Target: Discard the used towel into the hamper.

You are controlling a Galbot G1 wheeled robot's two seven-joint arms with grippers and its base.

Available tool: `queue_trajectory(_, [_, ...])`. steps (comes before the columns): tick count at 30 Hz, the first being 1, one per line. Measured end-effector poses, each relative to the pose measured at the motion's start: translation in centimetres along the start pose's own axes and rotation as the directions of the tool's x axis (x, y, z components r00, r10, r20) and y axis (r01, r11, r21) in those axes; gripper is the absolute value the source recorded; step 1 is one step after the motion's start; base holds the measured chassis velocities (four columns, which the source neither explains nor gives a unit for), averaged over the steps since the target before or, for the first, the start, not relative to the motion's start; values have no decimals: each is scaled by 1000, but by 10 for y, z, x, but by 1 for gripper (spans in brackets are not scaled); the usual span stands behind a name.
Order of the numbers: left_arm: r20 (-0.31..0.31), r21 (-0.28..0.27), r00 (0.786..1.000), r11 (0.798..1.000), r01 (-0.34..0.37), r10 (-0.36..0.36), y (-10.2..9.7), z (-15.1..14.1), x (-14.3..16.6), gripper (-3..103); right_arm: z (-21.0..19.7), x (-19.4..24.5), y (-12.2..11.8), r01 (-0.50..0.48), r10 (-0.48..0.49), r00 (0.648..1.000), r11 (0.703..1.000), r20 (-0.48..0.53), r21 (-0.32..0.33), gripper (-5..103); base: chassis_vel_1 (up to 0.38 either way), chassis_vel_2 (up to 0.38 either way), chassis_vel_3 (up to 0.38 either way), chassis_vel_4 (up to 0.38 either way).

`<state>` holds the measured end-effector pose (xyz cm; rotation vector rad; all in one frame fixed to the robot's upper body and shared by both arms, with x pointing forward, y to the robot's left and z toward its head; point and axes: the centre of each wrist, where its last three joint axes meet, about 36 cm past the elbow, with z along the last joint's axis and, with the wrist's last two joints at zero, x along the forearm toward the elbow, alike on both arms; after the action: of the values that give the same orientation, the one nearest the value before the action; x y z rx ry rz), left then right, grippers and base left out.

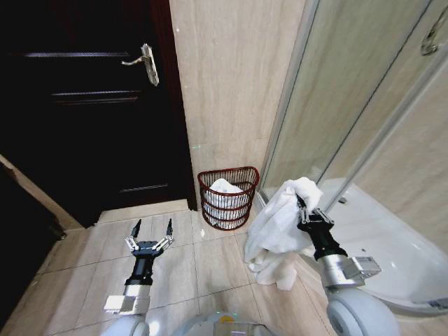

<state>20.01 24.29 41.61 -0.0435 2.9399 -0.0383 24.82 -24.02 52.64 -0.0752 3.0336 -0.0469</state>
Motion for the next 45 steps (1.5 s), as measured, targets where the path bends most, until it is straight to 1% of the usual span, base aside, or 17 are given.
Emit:
queue_trajectory(15, [1, -4, 1000, 1000, -2, 2, 1, 3, 1, 100, 0, 0, 4, 8, -8, 1000, 1000, -9, 18, 9, 0, 0, 0, 0])
queue_trajectory(45, [6, -5, 1000, 1000, 2, -2, 3, 7, 2, 100, 3, 2, 12, 29, -29, 1000, 999, 0, 17, 9, 3, 4, -5, -4])
